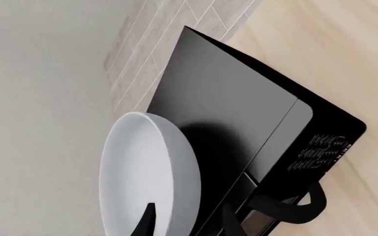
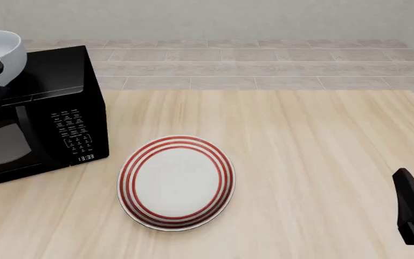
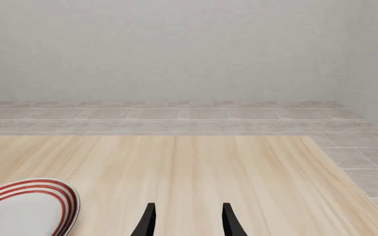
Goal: Pick up the white bowl and put it on the plate.
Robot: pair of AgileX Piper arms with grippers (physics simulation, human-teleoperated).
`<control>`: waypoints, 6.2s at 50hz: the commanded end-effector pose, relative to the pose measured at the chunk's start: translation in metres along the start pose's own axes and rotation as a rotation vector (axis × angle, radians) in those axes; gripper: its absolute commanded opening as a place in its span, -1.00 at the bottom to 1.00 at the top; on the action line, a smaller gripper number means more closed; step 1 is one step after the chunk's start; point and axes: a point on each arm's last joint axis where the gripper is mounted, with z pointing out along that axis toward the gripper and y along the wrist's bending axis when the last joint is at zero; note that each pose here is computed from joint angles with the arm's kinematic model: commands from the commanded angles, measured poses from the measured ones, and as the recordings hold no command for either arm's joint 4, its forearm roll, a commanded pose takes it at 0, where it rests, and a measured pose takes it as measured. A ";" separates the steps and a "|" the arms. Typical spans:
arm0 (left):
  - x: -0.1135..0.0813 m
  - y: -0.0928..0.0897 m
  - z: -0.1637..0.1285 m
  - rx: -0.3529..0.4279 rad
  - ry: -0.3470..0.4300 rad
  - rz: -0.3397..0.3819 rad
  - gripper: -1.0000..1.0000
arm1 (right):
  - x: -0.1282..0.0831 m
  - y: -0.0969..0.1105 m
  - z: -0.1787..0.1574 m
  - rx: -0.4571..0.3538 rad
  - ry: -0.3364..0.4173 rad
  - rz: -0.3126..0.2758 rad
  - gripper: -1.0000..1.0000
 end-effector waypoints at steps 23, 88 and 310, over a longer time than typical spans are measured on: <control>0.011 -0.002 0.022 0.003 0.030 -0.007 1.00 | 0.000 0.000 0.000 0.000 0.000 0.000 1.00; -0.057 -0.014 -0.145 0.104 -0.272 0.013 -1.00 | 0.000 0.000 0.000 0.000 0.000 0.000 1.00; -0.114 -0.252 -0.103 0.719 -0.541 0.183 -1.00 | 0.000 0.000 0.000 0.000 0.000 0.000 1.00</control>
